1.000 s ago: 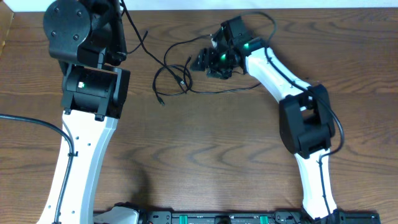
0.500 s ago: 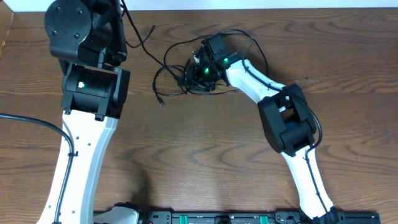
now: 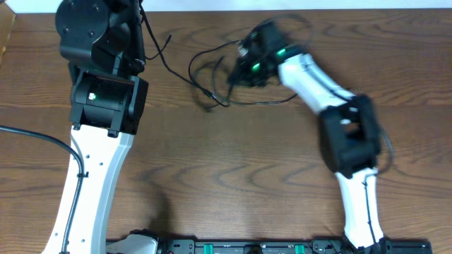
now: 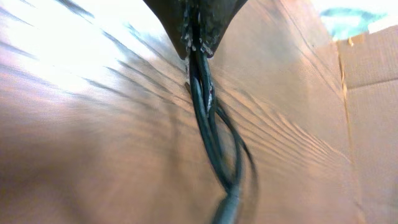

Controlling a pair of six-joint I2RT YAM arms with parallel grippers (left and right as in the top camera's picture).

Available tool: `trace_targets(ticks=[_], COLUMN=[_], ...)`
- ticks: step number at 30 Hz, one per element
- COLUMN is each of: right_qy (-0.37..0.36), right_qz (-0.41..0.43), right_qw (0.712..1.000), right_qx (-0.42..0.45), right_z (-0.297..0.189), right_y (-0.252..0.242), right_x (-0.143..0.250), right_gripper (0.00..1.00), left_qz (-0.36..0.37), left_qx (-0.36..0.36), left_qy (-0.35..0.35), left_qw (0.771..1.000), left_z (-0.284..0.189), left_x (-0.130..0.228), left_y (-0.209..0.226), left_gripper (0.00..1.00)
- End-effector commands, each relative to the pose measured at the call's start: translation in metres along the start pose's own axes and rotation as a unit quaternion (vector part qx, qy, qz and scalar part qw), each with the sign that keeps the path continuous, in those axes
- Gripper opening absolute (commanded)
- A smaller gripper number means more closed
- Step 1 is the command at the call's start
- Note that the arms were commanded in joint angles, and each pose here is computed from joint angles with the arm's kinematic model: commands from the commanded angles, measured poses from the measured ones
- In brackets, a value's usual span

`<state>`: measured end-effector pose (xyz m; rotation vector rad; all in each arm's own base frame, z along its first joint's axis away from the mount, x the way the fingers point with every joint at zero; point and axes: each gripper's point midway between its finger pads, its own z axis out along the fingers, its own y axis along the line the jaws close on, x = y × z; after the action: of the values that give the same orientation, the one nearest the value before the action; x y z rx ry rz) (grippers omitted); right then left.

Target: Untangle cables

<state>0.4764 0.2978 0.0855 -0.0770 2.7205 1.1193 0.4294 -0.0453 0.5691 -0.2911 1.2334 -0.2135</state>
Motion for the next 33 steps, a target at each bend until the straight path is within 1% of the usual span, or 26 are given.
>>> trace_targets(ticks=[1,3,4,7,8,10,14,15,17,19,20,21,22,23,24,26,29,31,32,33], right_qy=[-0.108,-0.126,-0.137,-0.147,-0.151,-0.153,-0.141,-0.136,-0.128,-0.121,-0.115,-0.112,-0.107,-0.105,-0.103,-0.101,-0.098,-0.099,-0.098,-0.098], right_qz=[-0.111,-0.127,-0.142,-0.158,-0.164,-0.176,-0.227,-0.231,-0.239,-0.252,-0.262,-0.267,-0.273,-0.274,-0.274,-0.268,-0.252,-0.234,-0.216,-0.21], right_qw=[0.988,0.983,0.977,0.972,0.97,0.967,0.958,0.957,0.956,0.954,0.952,0.951,0.951,0.951,0.952,0.955,0.96,0.964,0.969,0.97], right_qx=[0.029,0.049,0.076,0.093,0.095,0.097,0.108,0.109,0.111,0.112,0.112,0.11,0.1,0.093,0.086,0.08,0.076,0.074,0.072,0.072], right_z=[-0.11,-0.136,-0.155,-0.171,-0.174,-0.177,-0.177,-0.177,-0.175,-0.172,-0.171,-0.17,-0.168,-0.168,-0.167,-0.166,-0.163,-0.161,-0.16,-0.16], right_y=[0.04,0.043,0.041,0.042,0.043,0.044,0.043,0.042,0.042,0.043,0.044,0.045,0.048,0.05,0.052,0.055,0.058,0.06,0.061,0.061], right_x=[-0.036,-0.037,-0.036,-0.035,-0.035,-0.036,-0.033,-0.031,-0.028,-0.024,-0.022,-0.02,-0.017,-0.016,-0.015,-0.013,-0.01,-0.009,-0.008,-0.007], right_gripper=[0.01,0.01,0.01,0.01,0.01,0.01,0.01,0.01,0.01,0.01,0.01,0.01,0.01,0.01,0.01,0.01,0.01,0.01,0.01,0.01], left_qz=[0.004,0.011,0.02,0.032,0.037,0.043,0.054,0.054,0.055,0.059,0.059,0.058,0.053,0.049,0.041,0.03,0.004,-0.022,-0.04,-0.045], left_qx=[-0.004,-0.009,-0.011,-0.02,-0.024,-0.017,0.025,0.03,0.05,0.053,0.057,0.059,0.074,0.08,0.089,0.101,0.119,0.107,0.085,0.076], left_qy=[-0.008,0.012,0.04,0.079,0.105,0.132,0.228,0.24,0.288,0.339,0.371,0.385,0.429,0.452,0.496,0.527,0.557,0.576,0.594,0.604], left_qw=[1.0,1.0,0.999,0.996,0.994,0.99,0.972,0.969,0.955,0.937,0.925,0.919,0.899,0.887,0.863,0.843,0.822,0.81,0.799,0.792], left_z=[-0.003,-0.003,-0.004,-0.006,-0.009,-0.012,-0.028,-0.03,-0.043,-0.057,-0.068,-0.072,-0.088,-0.096,-0.112,-0.123,-0.131,-0.132,-0.133,-0.133], left_x=[-0.012,-0.002,0.012,0.031,0.043,0.056,0.099,0.104,0.124,0.145,0.158,0.164,0.18,0.189,0.206,0.218,0.233,0.245,0.26,0.268], left_y=[0.0,0.003,0.004,0.01,0.013,0.013,0.005,0.004,0.001,0.004,0.006,0.006,0.004,0.004,0.004,0.001,-0.007,-0.007,-0.004,-0.001], left_gripper=[0.07,0.08,0.07,0.08,0.08,0.07,0.07,0.07,0.07,0.08,0.07,0.08,0.08,0.08,0.08,0.08,0.08,0.08,0.08,0.08])
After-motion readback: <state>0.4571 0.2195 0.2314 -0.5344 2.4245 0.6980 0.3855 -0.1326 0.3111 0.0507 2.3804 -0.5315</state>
